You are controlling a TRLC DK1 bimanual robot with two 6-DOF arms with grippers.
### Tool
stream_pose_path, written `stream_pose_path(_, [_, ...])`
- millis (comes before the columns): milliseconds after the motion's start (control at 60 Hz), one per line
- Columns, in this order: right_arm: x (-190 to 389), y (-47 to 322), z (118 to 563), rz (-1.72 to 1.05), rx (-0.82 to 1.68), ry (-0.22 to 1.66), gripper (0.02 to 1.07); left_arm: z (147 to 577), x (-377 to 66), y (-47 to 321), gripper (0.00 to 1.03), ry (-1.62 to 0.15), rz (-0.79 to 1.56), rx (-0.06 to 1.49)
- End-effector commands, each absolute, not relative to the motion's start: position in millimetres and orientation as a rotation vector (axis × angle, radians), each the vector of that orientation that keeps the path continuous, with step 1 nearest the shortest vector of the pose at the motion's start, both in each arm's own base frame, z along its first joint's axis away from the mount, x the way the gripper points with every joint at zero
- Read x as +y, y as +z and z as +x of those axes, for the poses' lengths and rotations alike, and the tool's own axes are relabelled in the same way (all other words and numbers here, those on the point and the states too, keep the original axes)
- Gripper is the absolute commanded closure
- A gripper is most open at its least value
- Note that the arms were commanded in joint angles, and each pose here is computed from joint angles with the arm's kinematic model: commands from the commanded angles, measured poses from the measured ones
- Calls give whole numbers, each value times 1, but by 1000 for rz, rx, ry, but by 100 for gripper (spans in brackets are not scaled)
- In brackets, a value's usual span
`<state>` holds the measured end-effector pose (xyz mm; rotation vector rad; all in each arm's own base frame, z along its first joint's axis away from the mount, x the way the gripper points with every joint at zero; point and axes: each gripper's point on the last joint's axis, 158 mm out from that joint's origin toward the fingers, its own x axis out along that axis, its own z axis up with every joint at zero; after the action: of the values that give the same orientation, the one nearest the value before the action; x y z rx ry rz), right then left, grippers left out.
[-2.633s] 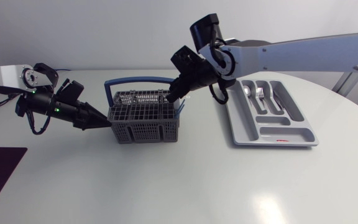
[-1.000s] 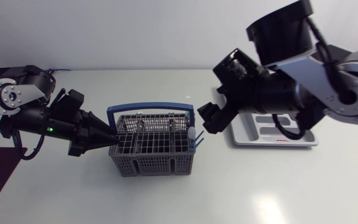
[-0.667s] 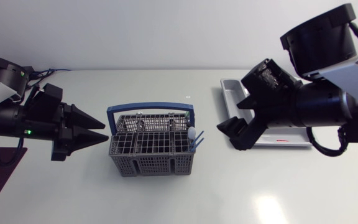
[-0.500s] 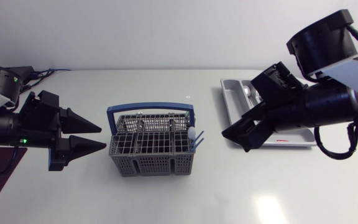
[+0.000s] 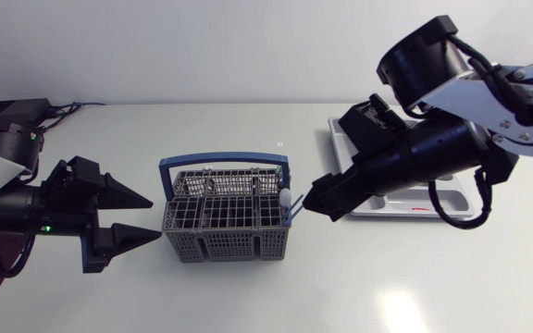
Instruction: Unload the cutlery basket into the drawer organizer.
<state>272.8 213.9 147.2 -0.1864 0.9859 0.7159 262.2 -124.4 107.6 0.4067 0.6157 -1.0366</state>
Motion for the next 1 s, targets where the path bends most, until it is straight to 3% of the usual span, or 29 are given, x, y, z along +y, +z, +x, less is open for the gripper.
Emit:
stream_pose_path(0, [220,145,275,-173,1031,701,19,256,-127,105,17,-1051,436,602])
stream_pose_path(100, [225,141,274,-185,1062,706,20,255,-127,107,17,-1047,442,591])
stream_pose_path(367, [231,138,272,-209,1088,706,47,253,-128,106,17,-1047,454,577])
stream_pose_path(617, [238,132,267,-240,1107,718,65,250,-143,118,17,-1060,511,515])
stream_pose_path(983, [243,124,266,-278,1118,713,73,251,-164,123,17,-1061,588,474])
